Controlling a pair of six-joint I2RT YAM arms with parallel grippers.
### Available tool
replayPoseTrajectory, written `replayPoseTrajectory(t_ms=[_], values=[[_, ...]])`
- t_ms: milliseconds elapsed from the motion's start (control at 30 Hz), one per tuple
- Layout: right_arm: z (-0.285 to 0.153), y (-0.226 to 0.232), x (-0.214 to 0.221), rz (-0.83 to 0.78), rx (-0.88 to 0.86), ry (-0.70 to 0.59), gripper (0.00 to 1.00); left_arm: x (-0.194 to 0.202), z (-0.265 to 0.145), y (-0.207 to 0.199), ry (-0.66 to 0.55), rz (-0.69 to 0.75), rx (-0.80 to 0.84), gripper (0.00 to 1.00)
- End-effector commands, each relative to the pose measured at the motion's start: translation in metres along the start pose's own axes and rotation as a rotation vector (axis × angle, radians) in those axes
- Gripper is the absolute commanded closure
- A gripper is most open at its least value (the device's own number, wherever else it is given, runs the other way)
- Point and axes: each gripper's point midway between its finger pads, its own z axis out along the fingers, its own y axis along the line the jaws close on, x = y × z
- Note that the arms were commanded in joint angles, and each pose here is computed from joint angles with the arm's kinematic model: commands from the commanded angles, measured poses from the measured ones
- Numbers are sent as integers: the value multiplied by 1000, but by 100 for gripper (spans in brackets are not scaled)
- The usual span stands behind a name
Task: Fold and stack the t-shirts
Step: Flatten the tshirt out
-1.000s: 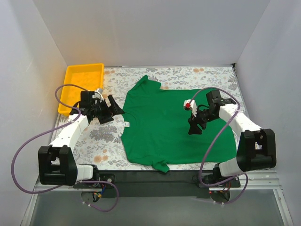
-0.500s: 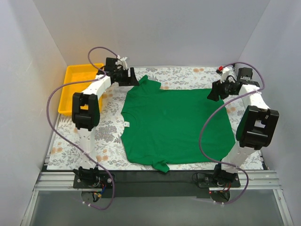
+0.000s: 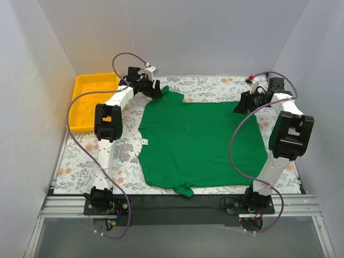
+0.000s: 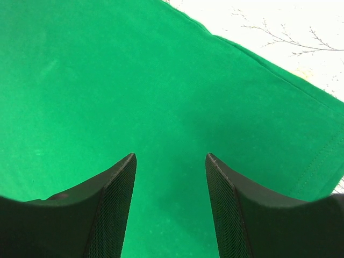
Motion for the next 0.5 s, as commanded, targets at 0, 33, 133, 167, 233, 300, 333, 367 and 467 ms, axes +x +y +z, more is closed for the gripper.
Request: replayPoseTrajectory(t_ms=[0,33,133,167,233,300,333,367,467], values=[[-1,-1,-15,-19,-28,-44,39,-49,1,-16,-130,172,69,35],[1,-1,-12,-13,-31,-40,39,-48,4,-16,-133,163,72,35],[1,-1,-11,-10,-34,-39,39,-49,12,-16,-146,169,67,37],[2,0,-11,-10,-37,-39,39,-50,14,-18,-149,170,69,39],[2,1,-10,-7,-42,-41,39,-53,18,-18,-167,175,63,40],[2,1,-11,-7,-45,-43,39,-59,19,-18,-190,182,57,39],[3,0,-10,-3,-46,-43,39,-61,20,-19,-197,185,58,40],[3,1,-10,0,-48,-41,39,-63,20,-19,-204,184,59,42],[4,1,-9,4,-54,-42,39,-73,19,-18,-240,196,52,47]])
